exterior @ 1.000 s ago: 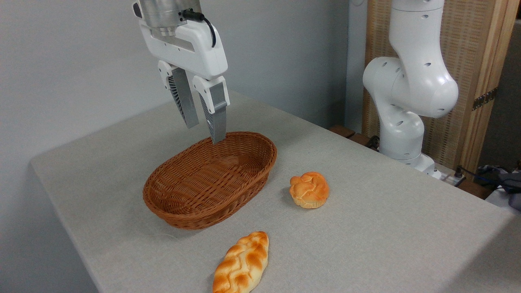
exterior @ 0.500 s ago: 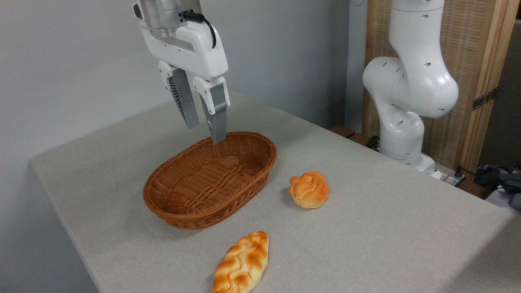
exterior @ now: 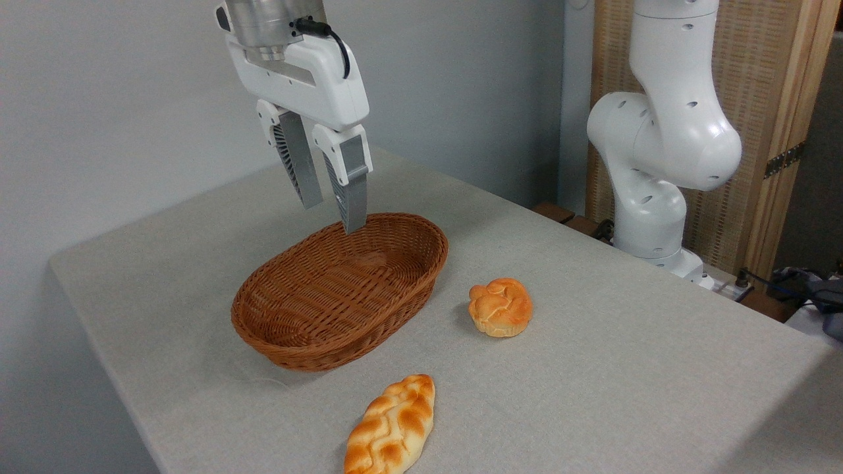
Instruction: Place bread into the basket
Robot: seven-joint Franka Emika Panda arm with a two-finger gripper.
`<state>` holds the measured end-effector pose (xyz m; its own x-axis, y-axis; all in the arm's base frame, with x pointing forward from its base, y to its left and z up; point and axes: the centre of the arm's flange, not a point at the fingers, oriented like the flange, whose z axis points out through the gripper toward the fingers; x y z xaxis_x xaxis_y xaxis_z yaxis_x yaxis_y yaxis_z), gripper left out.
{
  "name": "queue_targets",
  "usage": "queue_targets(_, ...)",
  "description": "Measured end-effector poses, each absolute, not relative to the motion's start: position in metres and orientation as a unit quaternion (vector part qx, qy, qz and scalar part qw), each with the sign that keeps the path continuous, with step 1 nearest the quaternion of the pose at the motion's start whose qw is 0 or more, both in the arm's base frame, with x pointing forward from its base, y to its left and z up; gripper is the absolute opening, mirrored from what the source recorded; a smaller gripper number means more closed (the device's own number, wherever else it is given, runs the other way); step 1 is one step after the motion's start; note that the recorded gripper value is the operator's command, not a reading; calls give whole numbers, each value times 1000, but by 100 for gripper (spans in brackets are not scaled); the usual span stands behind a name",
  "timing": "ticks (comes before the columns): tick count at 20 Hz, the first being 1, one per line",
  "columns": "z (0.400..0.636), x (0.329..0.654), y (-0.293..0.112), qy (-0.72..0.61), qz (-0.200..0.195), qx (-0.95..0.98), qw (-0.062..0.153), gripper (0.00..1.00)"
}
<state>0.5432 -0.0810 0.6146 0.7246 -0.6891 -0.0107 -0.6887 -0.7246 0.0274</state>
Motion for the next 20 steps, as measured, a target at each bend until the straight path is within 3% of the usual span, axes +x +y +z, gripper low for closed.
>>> queue_targets(20,602,544,-64,-358,-23,933,9,100)
